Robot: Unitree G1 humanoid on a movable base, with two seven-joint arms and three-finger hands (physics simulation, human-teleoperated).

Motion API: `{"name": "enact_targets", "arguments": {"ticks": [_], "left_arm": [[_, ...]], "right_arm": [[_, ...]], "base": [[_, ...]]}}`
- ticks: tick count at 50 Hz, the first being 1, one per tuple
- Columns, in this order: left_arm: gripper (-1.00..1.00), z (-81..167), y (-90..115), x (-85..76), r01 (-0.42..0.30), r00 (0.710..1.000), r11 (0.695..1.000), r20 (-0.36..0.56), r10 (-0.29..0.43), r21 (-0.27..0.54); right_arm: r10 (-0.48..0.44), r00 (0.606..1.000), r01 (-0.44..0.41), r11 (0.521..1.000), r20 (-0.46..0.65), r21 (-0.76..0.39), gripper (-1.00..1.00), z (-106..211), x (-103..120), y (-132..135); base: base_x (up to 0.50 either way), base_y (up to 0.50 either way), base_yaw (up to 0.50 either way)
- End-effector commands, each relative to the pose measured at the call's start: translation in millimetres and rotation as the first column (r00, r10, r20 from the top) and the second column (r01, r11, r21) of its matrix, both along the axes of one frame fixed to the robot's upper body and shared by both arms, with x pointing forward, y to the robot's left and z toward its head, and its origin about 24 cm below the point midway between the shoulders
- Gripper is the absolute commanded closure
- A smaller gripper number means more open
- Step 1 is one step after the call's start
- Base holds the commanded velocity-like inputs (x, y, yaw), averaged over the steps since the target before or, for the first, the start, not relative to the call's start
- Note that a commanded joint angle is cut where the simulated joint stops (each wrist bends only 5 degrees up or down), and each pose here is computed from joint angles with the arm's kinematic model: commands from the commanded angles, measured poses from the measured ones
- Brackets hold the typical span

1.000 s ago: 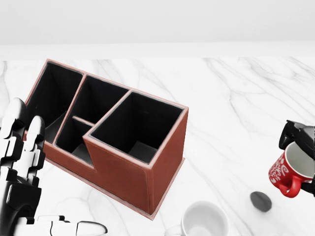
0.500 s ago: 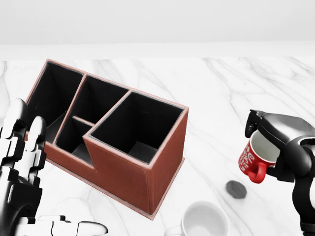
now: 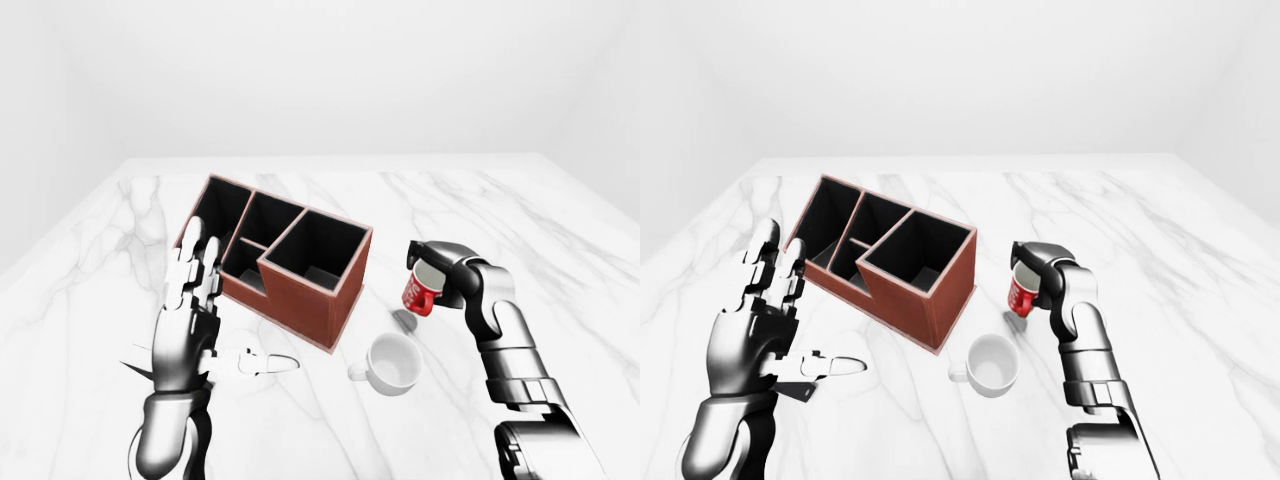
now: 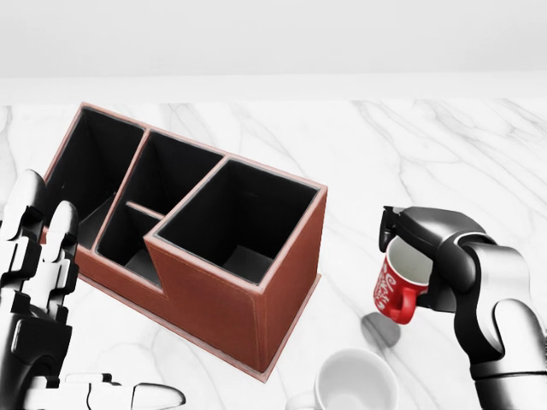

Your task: Pick up the red mug and place it to the right of the caddy.

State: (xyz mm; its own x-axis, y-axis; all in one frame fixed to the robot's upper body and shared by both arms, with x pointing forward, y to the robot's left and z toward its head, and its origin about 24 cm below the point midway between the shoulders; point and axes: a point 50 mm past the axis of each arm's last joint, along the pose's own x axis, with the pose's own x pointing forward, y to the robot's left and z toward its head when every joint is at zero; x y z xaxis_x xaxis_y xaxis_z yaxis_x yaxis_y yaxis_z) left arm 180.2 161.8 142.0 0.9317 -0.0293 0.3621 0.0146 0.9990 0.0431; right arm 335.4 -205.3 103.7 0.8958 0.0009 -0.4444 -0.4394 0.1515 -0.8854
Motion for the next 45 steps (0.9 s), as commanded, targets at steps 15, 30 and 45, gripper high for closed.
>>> {"name": "enact_targets", "arguments": {"ticks": [15,30,45], "left_arm": [[-1.00,-2.2,0.4,1.8,0.001,1.000,1.000,-0.009,-0.001,-0.001],[-1.00,-0.4,-0.4,-0.2,0.002,1.000,1.000,-0.002,-0.002,-0.001],[-1.00,-2.4,-1.6,0.4,0.006,1.000,1.000,-0.012,-0.006,-0.001]], "right_arm": [[0.016,0.999,-0.014,0.998,-0.031,0.061,1.00,-8.6,25.1,15.3],[-0.019,1.000,0.021,0.996,-0.022,0.081,1.00,-27.8,31.2,15.9],[-0.066,0.998,0.063,0.992,0.020,0.112,1.00,-35.8,42.5,20.3]], "base": [[0.00,0.00,0.00],[0.00,0.00,0.00],[0.00,0.00,0.00]]}}
